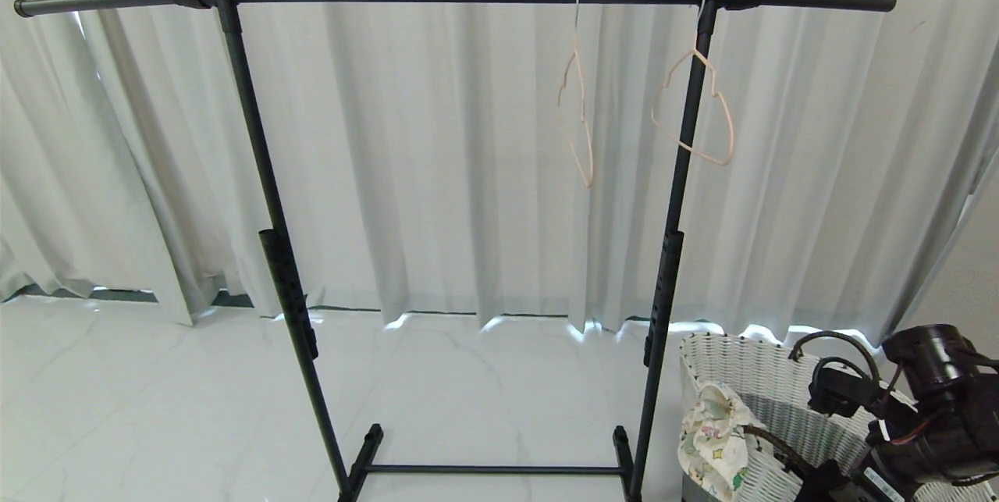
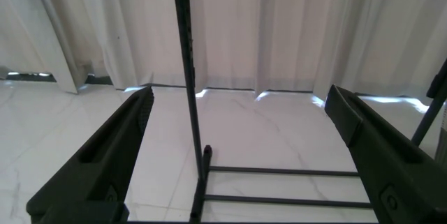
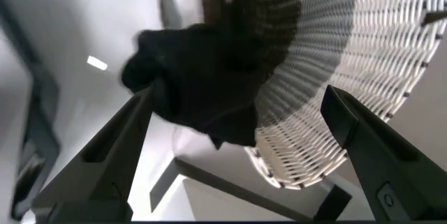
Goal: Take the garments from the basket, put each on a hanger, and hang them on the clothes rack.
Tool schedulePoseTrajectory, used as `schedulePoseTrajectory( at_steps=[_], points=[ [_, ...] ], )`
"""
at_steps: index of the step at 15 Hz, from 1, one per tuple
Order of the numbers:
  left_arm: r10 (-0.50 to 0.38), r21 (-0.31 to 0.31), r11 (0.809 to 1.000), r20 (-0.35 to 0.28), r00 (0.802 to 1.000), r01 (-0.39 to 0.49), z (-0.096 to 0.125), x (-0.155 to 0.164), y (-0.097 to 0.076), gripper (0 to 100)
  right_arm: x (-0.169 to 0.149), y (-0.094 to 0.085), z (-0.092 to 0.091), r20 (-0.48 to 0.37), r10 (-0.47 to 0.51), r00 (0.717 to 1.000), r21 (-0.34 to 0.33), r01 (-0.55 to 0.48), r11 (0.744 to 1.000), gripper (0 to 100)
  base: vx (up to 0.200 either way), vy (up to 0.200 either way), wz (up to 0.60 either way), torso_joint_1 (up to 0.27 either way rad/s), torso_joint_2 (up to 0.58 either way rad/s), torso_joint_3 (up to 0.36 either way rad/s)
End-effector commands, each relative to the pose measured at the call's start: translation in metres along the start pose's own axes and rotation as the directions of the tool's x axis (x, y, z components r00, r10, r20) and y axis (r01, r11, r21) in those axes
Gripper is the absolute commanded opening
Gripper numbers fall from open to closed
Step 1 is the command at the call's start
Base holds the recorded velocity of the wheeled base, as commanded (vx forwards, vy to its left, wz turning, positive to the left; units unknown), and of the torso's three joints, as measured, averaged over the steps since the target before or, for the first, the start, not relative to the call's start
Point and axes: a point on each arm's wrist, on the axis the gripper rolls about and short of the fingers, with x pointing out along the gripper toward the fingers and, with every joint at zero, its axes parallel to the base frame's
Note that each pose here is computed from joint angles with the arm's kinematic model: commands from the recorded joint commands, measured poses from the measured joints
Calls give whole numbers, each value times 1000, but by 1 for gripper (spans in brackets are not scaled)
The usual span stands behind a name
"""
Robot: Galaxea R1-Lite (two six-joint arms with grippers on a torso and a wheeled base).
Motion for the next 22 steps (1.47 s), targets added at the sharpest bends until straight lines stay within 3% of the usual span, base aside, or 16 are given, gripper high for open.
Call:
schedulePoseTrajectory(
  at_steps=[1,8,9,14,16,19,22],
  points=[
    [1,0,1000,1,1000,-1,0,0,0,100,20,-2,-4,-44,17,999,15,-16,1000,100,0,0,0,0,0,0],
    [1,0,1000,1,1000,-1,0,0,0,100,39,-7,-3,-31,-29,999,30,30,999,100,0,0,0,0,0,0],
    [1,0,1000,1,1000,-1,0,0,0,100,38,-8,-4,-27,-32,999,31,32,999,0,0,0,0,0,0,0],
    [1,0,1000,1,1000,-1,0,0,0,100,30,-6,-9,-5,-50,999,42,50,998,0,0,0,0,0,0,0],
    [1,-6,1000,1,1000,-1,0,0,0,100,5,-3,-13,32,-81,996,46,80,996,0,0,0,0,0,0,0],
    [4,-27,1000,0,1000,-4,0,0,0,100,-58,-8,-5,168,-121,978,51,114,992,0,0,0,0,0,0,0],
    [4,-27,1000,0,1000,-4,0,0,0,100,-163,-23,14,260,-118,958,126,88,988,0,0,0,0,0,0,0]
  ],
)
